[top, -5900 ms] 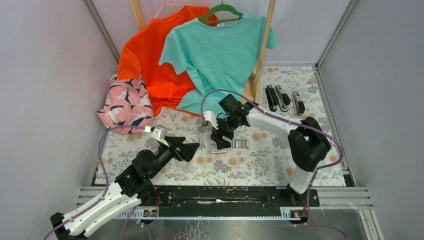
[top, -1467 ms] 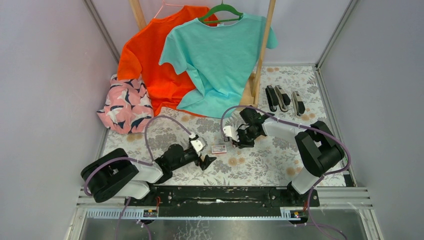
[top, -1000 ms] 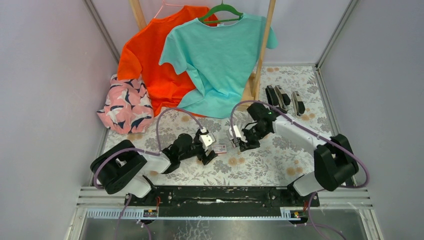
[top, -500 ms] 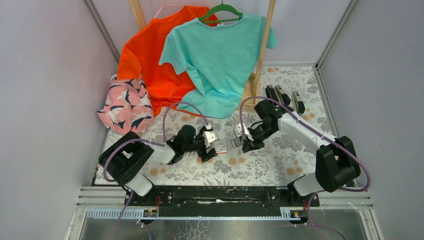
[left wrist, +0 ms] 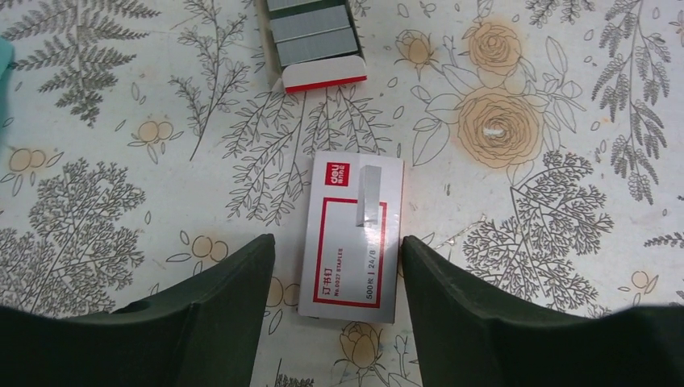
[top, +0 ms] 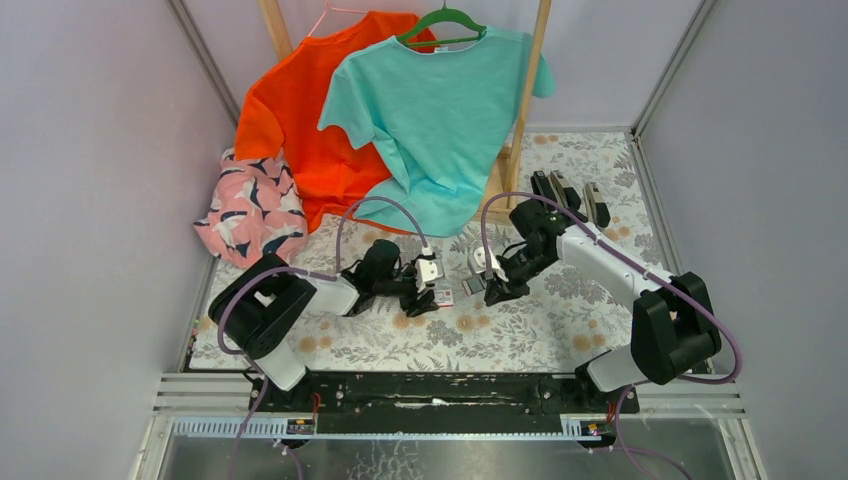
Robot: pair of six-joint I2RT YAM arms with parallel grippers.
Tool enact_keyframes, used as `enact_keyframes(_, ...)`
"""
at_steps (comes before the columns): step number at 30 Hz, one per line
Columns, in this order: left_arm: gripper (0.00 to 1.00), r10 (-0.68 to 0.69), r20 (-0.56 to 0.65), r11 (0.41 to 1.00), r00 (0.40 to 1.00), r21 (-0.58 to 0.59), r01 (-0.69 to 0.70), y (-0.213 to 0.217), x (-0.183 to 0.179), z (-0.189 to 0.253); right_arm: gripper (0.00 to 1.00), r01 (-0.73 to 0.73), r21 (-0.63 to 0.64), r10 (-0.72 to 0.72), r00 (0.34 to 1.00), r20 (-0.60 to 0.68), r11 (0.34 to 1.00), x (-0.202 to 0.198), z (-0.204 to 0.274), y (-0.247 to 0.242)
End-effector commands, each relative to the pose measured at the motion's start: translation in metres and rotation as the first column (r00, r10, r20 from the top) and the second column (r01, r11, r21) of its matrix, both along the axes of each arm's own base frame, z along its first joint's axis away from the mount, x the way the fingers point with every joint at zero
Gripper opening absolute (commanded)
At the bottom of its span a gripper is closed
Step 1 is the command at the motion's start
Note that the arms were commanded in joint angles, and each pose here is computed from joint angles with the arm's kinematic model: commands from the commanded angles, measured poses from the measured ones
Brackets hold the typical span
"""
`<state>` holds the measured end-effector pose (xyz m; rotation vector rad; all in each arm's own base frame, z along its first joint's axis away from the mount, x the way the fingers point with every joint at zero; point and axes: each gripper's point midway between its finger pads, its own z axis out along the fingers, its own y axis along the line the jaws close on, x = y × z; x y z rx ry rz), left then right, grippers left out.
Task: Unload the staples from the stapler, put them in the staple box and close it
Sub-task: Close the staple box at the center of the board.
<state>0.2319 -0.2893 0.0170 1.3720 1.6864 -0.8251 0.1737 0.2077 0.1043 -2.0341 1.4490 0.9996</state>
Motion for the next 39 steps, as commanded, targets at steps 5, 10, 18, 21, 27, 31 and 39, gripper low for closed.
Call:
enact_keyframes(5, 0.6, -0.055, -0.083, 0.997, 0.995, 0.05, 0.059, 0.007, -0.016, -0.018, 0.2, -0.008, 0.051, 0.007, 1.0, 0.023, 0.999, 0.003, 0.017, 0.004)
enact_keyframes(10, 0.56, -0.043, -0.103, 0.998, 0.994, 0.043, 0.048, 0.007, -0.018, -0.017, 0.2, -0.007, 0.049, 0.006, 1.0, 0.024, 0.999, 0.003, 0.017, 0.003)
enact_keyframes(18, 0.54, 0.0, -0.11, 1.0, 0.994, -0.009, -0.001, 0.008, -0.021, -0.008, 0.21, -0.006, 0.047, 0.004, 1.0, 0.025, 0.999, 0.004, 0.016, 0.003)
enact_keyframes(21, 0.54, 0.014, -0.112, 1.0, 0.994, -0.024, -0.017, 0.007, -0.022, -0.006, 0.21, -0.007, 0.046, 0.006, 1.0, 0.023, 0.999, 0.004, 0.015, 0.003)
enact_keyframes(27, 0.53, 0.038, -0.12, 0.999, 0.992, -0.025, -0.041, 0.006, -0.023, -0.008, 0.21, -0.007, 0.046, 0.006, 1.0, 0.021, 0.999, 0.004, 0.015, 0.003)
enact_keyframes(31, 0.52, 0.043, -0.116, 0.998, 0.992, -0.03, -0.046, 0.005, -0.023, -0.009, 0.21, -0.006, 0.045, 0.006, 1.0, 0.019, 0.999, 0.004, 0.014, 0.003)
enact_keyframes(39, 0.59, 0.044, -0.089, 0.999, 0.995, -0.014, -0.046, 0.002, -0.025, -0.011, 0.21, -0.005, 0.042, 0.004, 1.0, 0.014, 0.999, 0.004, 0.013, 0.002)
